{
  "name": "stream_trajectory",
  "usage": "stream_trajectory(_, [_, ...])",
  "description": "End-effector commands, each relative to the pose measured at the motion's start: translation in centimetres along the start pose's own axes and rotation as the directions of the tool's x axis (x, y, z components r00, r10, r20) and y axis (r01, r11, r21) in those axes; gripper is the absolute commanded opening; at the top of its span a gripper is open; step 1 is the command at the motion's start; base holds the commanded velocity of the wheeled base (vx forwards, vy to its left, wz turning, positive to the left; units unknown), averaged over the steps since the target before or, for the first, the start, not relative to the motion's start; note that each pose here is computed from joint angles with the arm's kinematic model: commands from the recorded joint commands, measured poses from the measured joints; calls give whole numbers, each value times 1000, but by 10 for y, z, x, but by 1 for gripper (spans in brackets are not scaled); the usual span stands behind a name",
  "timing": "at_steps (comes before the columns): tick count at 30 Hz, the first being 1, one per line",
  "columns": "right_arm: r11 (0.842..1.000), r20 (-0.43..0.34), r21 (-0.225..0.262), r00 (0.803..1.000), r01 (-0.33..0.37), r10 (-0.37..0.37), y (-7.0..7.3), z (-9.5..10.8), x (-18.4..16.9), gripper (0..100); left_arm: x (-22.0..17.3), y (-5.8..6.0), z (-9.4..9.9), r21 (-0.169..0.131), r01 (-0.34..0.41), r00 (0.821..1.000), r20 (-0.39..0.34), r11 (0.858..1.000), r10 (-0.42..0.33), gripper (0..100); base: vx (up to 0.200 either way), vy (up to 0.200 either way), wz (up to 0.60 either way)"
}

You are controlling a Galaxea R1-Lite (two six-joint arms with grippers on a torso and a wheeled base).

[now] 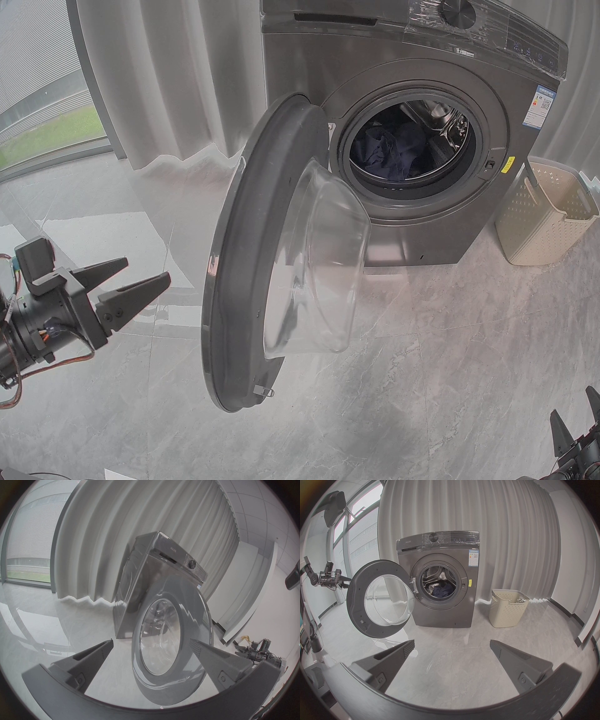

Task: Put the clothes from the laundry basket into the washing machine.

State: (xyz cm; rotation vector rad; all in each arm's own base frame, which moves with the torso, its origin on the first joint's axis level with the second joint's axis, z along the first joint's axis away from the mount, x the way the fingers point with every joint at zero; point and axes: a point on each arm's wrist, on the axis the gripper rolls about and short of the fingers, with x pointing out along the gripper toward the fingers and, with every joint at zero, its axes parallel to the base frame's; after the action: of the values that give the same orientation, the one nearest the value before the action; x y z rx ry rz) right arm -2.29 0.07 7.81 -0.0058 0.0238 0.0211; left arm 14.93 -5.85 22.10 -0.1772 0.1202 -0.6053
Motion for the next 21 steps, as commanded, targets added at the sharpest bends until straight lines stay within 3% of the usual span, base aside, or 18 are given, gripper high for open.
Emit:
stream_trajectory(1, [1000, 7, 0, 1000, 0, 0, 0, -3, -1, 100, 34, -5, -7, -2, 55, 995, -84, 998, -55, 100, 0, 0, 0])
stream_trajectory(7, [1000, 8, 0, 1000, -2, 2, 0, -3, -1, 100, 61, -13, -2, 18, 98, 991, -98, 995, -95, 100, 0, 0, 0])
stream_trajectory(11, [1000, 7, -2, 1000, -2, 2, 0, -3, -1, 100, 85, -24, -2, 25, 125, 987, -101, 992, -122, 100, 0, 0, 0])
stream_trajectory(21, [1000, 8, 0, 1000, 0, 0, 0, -3, -1, 100, 142, -50, 1, 40, 203, 979, -32, 978, -202, 100, 0, 0, 0])
